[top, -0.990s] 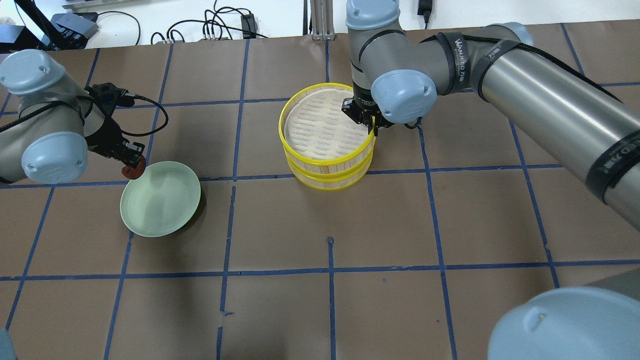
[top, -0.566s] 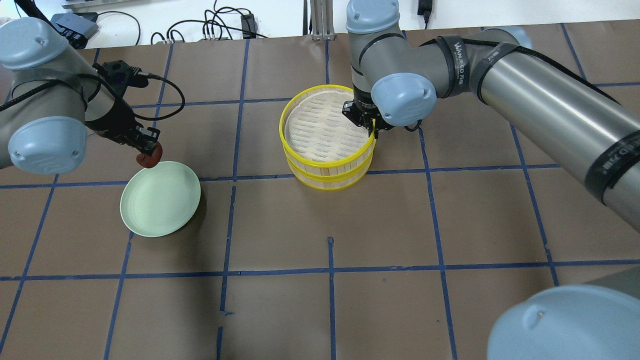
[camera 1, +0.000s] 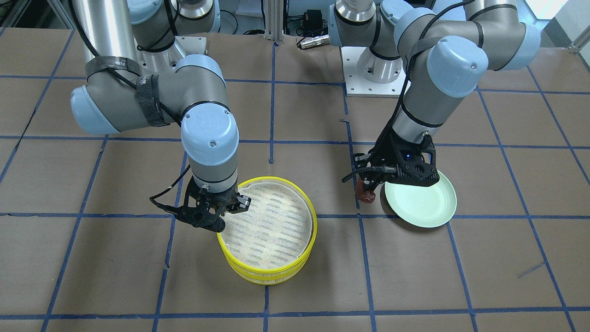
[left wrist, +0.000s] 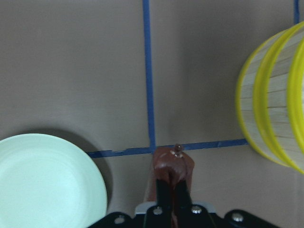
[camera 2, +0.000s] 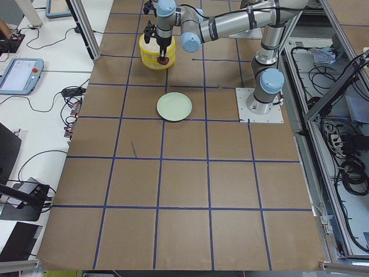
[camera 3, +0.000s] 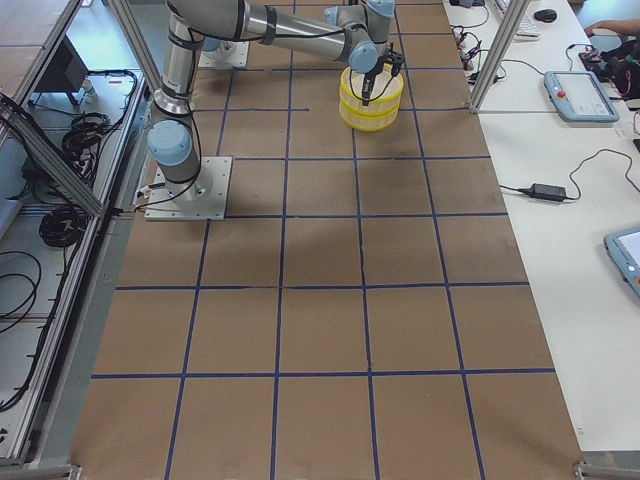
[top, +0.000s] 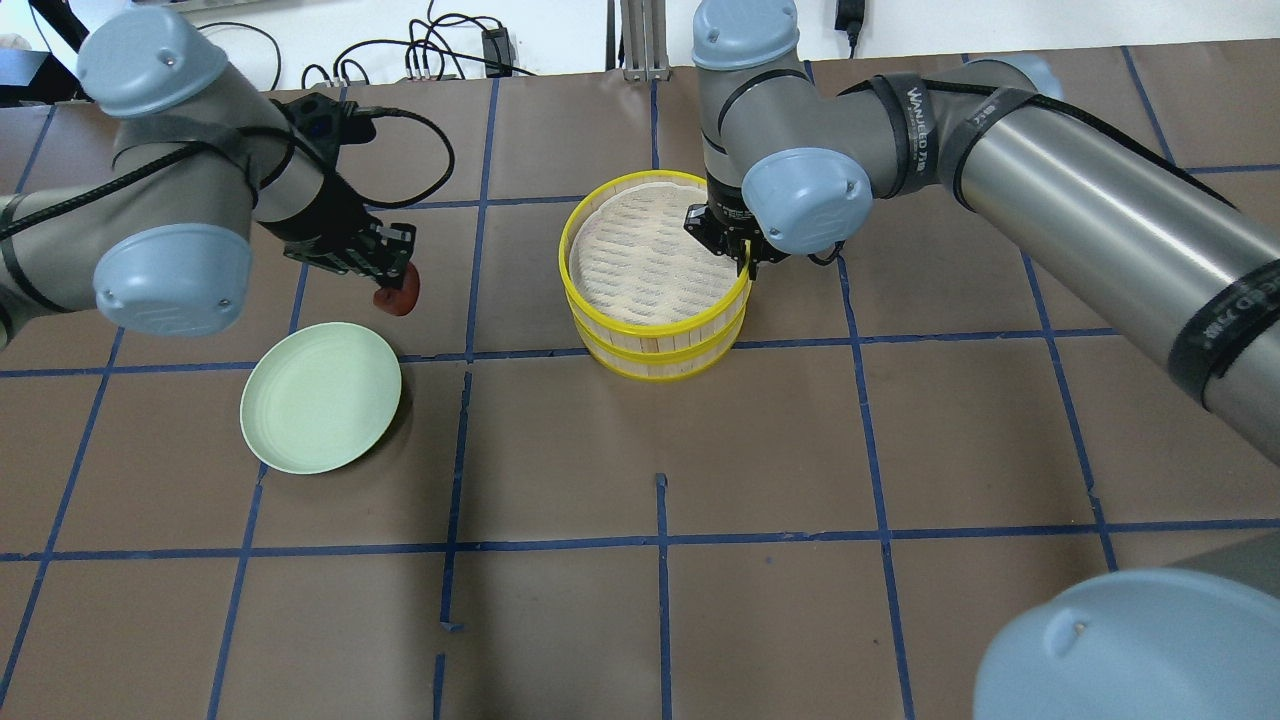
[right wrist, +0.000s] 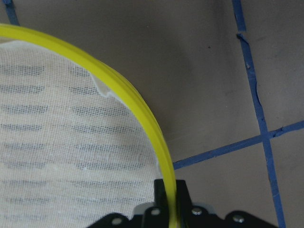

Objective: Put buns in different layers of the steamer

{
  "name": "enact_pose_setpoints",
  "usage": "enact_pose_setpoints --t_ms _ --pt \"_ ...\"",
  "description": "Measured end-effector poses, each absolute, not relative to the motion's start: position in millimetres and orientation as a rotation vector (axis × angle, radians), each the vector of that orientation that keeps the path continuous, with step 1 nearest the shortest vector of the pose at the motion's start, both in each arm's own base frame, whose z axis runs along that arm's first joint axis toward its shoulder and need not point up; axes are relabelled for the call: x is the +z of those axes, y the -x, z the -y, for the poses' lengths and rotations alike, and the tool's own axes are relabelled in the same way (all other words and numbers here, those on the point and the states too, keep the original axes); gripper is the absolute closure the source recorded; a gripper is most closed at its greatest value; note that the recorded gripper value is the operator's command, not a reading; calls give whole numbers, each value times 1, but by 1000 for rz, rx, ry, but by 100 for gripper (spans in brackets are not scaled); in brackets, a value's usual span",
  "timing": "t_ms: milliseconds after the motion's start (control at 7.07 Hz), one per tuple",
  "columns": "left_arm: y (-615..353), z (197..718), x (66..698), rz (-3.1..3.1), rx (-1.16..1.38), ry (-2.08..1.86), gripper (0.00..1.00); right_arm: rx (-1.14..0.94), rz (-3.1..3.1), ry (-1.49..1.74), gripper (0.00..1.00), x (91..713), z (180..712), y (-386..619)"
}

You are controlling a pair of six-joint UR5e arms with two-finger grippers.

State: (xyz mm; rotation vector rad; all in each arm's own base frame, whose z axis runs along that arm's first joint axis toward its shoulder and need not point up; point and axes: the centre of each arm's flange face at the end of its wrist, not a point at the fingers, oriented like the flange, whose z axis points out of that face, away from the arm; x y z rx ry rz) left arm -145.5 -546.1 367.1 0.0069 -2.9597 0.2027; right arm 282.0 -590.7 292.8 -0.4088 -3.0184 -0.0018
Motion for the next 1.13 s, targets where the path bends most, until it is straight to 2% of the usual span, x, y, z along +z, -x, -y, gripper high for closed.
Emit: enact_pose_setpoints --t_ms 1131 --pt "157 551 374 2927 224 10 97 -1 3026 437 86 293 594 -279"
